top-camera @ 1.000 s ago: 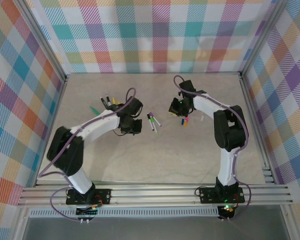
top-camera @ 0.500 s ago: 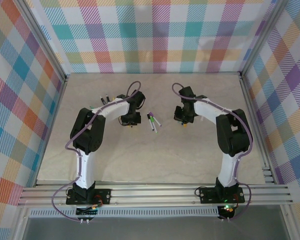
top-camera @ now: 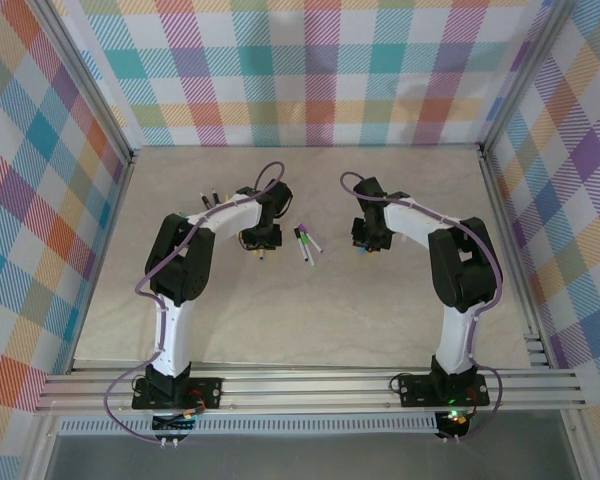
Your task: Open the pen caps
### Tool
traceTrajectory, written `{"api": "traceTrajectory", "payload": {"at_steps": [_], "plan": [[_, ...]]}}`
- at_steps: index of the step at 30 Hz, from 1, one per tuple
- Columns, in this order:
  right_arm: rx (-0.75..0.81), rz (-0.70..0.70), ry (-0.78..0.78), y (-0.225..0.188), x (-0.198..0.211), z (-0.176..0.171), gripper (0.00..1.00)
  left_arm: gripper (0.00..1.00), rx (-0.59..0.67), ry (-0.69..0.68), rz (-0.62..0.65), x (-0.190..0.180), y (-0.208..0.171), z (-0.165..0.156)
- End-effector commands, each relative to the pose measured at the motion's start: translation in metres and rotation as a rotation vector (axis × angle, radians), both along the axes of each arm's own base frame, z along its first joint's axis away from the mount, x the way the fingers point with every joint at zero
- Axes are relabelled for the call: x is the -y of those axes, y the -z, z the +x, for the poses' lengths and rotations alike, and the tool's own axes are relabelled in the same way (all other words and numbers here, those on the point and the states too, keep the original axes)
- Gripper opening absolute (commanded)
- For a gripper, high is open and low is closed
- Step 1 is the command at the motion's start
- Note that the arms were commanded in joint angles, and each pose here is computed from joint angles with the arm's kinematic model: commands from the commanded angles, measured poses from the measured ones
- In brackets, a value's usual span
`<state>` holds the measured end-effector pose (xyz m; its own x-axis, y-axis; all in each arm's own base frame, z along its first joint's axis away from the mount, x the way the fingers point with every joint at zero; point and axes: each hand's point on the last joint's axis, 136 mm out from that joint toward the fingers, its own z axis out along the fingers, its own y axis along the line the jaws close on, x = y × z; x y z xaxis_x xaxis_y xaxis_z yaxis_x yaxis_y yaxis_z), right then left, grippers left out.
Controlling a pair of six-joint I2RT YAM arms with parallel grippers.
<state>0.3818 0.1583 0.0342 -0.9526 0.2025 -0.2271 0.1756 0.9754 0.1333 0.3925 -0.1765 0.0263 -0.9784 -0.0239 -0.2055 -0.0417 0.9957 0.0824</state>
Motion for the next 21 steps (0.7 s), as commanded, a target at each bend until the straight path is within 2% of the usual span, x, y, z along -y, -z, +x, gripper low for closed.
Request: {"api": "traceTrajectory", "payload": {"at_steps": [1, 8, 13, 17, 21], "plan": [[-0.024, -0.044, -0.011, 0.003, 0.004, -0.006, 0.29, 0.26, 0.053, -0.015, -0.007, -0.001, -0.028, 0.005], [-0.01, -0.069, -0.016, -0.006, 0.005, -0.009, 0.29, 0.28, 0.108, -0.009, -0.05, 0.005, -0.057, 0.002], [0.059, 0.003, -0.044, -0.034, -0.01, -0.019, 0.29, 0.3, 0.17, -0.014, -0.171, 0.03, -0.075, -0.009], [0.109, 0.043, -0.053, -0.053, -0.018, -0.033, 0.3, 0.34, 0.202, -0.007, -0.269, 0.064, -0.07, -0.017], [0.135, 0.086, -0.054, -0.067, -0.02, -0.043, 0.35, 0.41, 0.189, 0.011, -0.283, 0.089, -0.057, -0.019]]}}
